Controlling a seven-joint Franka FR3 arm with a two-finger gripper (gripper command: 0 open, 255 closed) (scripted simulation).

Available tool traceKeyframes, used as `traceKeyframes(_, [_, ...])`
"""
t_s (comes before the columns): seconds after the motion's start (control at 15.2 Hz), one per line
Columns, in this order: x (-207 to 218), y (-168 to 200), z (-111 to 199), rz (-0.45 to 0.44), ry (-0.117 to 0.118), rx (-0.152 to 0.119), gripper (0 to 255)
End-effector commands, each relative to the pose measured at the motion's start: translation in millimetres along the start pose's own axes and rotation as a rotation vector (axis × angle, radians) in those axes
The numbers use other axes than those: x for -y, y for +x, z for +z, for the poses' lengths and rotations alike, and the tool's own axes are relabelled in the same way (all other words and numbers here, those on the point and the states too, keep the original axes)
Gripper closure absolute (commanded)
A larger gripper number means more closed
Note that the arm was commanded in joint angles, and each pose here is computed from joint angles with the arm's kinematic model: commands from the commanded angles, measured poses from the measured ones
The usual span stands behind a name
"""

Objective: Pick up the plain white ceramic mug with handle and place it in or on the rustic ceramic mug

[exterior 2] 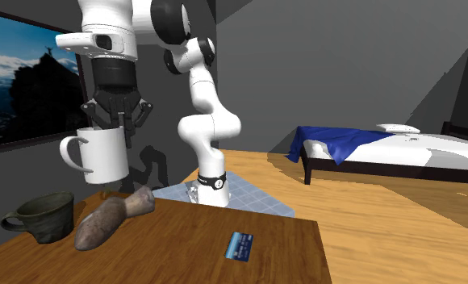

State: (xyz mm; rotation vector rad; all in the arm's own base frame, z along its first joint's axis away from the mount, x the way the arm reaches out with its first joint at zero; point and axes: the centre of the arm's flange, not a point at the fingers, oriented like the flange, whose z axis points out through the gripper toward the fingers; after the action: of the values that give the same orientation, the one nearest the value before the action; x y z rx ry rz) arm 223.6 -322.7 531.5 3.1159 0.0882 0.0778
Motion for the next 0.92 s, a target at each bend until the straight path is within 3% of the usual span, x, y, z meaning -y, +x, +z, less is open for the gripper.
traceKeyframes(0.0, [-20.5,-20.2,-1.7,-0.001,0.000,0.000,255])
traceKeyframes(0.86, [-152.2,-140.0,-15.4,-0.001,0.000,0.000,255])
